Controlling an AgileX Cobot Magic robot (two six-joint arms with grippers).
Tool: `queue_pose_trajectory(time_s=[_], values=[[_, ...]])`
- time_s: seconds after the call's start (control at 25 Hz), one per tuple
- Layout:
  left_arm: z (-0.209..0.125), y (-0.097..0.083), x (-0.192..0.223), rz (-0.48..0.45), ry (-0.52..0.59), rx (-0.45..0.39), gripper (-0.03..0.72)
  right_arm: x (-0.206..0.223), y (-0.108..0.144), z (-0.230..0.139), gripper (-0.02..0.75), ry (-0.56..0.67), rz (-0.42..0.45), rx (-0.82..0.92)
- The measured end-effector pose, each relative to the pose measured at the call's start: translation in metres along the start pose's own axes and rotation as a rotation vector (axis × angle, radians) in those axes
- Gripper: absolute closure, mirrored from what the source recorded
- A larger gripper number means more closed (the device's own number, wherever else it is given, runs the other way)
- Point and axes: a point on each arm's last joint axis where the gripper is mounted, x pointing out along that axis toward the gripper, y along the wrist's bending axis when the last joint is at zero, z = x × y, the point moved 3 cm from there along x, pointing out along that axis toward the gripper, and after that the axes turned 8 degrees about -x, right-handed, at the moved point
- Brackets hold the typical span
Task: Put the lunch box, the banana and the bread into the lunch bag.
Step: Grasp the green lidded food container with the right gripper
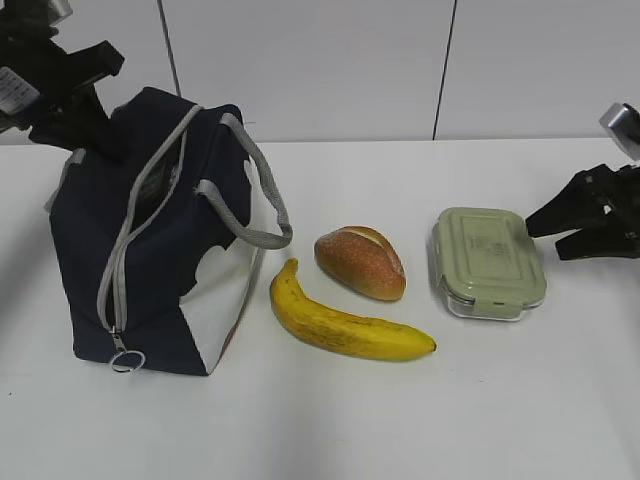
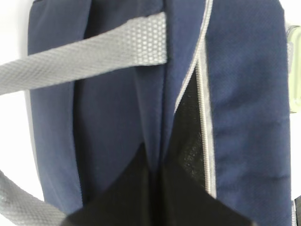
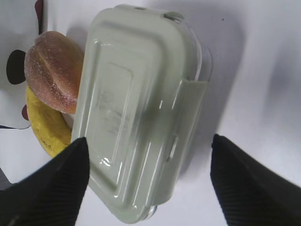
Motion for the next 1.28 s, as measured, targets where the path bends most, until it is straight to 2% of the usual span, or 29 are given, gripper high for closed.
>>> queue_pose_trajectory(time_s=[0.76,0.88,1.16,1.28], values=[[0.0,0.0,0.0,-0.003,0.002,-0.001,0.691,0.039,-0.012,-0.009,0.149,0.044,0.084,0.032],[0.0,0.0,0.0,-0.003,0.003,-0.001,0.691,0.042,-0.013,-0.009,0.179,0.039,0.098,0.046],[0.0,0.0,0.0,-0.003,0.003,-0.001,0.691,0.042,-0.01,-0.007,0.33,0.022,0.128,0.053],[0.0,0.0,0.0,-0.003,0.004,-0.001,0.691,0.042,-0.009,-0.008,0.348,0.024,0.135,0.053]])
